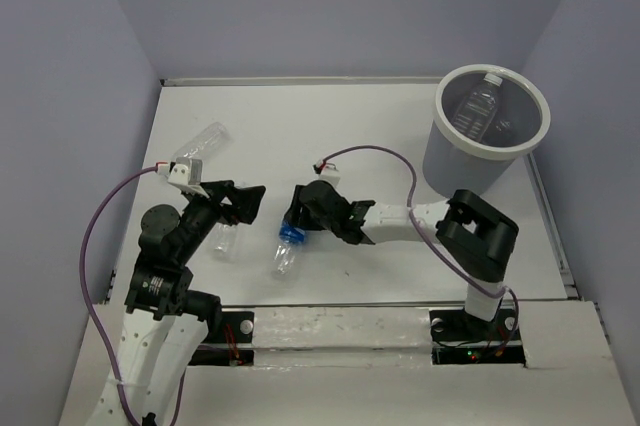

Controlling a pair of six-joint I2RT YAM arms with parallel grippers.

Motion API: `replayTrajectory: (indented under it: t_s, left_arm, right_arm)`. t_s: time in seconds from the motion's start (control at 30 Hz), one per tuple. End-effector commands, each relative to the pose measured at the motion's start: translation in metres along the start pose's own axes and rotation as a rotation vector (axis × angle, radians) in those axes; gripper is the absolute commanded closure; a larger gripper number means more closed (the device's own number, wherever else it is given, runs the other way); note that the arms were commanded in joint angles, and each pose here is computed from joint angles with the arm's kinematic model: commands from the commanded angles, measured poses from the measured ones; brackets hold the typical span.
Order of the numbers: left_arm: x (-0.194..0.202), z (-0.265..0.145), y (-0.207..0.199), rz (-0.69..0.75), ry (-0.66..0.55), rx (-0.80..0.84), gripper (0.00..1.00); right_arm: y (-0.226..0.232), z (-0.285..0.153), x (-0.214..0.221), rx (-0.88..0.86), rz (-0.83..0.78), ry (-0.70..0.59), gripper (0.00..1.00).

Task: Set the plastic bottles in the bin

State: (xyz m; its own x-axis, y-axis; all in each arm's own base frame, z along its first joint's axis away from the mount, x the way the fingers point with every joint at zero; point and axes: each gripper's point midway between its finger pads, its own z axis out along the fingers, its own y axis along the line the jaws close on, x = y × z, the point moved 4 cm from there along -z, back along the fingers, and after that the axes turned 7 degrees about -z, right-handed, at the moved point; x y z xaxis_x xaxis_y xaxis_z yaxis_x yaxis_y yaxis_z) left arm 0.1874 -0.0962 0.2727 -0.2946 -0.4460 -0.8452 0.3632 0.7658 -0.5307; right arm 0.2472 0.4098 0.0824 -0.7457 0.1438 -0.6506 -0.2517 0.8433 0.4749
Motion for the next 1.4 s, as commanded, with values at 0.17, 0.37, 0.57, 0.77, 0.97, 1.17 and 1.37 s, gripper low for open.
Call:
replayTrajectory:
  t_s: [0.17, 0.37, 0.57, 0.77, 0.97, 1.17, 1.37]
  left_arm:
    - [-0.013, -0.004, -0.011, 0.014, -0.045, 0.050, 0.01]
    - [-0.014, -0.006, -0.014, 0.018, -0.053, 0.062, 0.01]
    - [-0.015, -0.009, -0.018, 0.023, -0.061, 0.079, 0.01]
    - [-0.013, -0.010, -0.021, 0.023, -0.055, 0.094, 0.01]
    - [-0.007, -0.007, -0.025, 0.020, -0.021, 0.109, 0.01]
    - [-0.008, -0.008, -0.025, 0.017, -0.027, 0.102, 0.01]
    - [-0.007, -0.005, -0.022, 0.013, -0.019, 0.086, 0.01]
  right_arm:
    - [-0.007, -0.161, -0.178, 0.143, -0.175, -0.609, 0.61]
    - [-0.119, -0.349, -0.325, 0.605, -0.154, -1.076, 0.70]
    - [-0.194, -0.430, -0.386, 1.090, -0.248, -1.178, 0.69]
    - [-0.237, -0.430, -0.402, 1.338, -0.335, -1.117, 0.70]
    - [-0.259, -0.407, -0.386, 1.420, -0.421, -1.014, 0.68]
    - [-0.275, -0.382, -0.369, 1.400, -0.423, -0.934, 0.11]
    - [-0.242, -0.394, -0.387, 1.147, -0.372, -1.009, 0.03]
